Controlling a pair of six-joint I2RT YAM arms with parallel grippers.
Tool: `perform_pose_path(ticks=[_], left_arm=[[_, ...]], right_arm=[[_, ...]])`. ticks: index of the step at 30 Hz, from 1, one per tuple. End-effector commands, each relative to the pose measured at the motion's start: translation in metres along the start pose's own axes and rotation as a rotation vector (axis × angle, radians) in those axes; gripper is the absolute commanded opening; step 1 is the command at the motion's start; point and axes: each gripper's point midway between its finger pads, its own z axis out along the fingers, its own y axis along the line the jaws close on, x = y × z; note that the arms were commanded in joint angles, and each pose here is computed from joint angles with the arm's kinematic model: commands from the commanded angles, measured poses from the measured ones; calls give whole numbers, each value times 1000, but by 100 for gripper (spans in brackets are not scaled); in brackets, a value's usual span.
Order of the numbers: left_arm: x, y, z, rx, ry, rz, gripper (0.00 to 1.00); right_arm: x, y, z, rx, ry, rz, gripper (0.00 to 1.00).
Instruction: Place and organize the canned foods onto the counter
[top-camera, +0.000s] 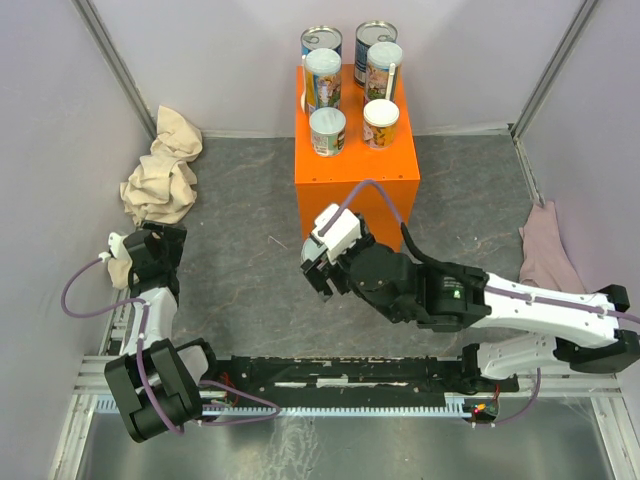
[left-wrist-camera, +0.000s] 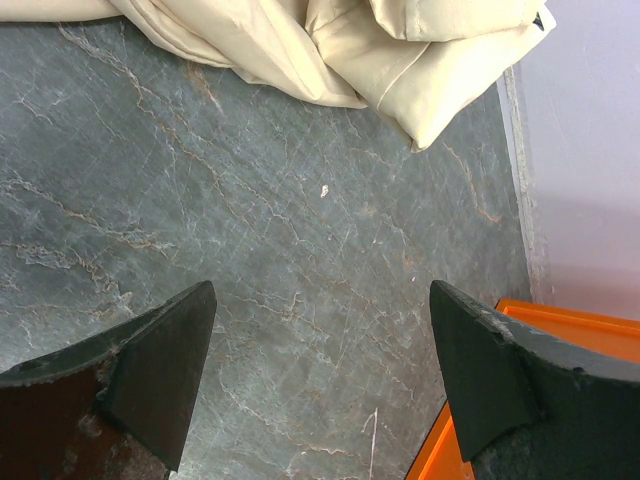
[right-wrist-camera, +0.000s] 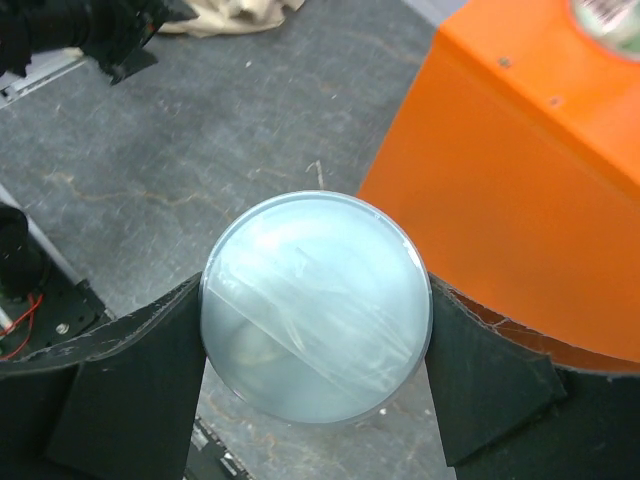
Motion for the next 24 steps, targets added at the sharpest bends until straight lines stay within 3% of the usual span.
perform_pose_path(ticks=[1, 24], left_arm=[[-6, -9, 1, 39, -20, -29, 93], [-7, -10, 1, 42, -23, -29, 93]], right_arm=[[-77, -44, -27, 129, -191, 48, 10], [-151, -146, -9, 328, -241, 99, 10]])
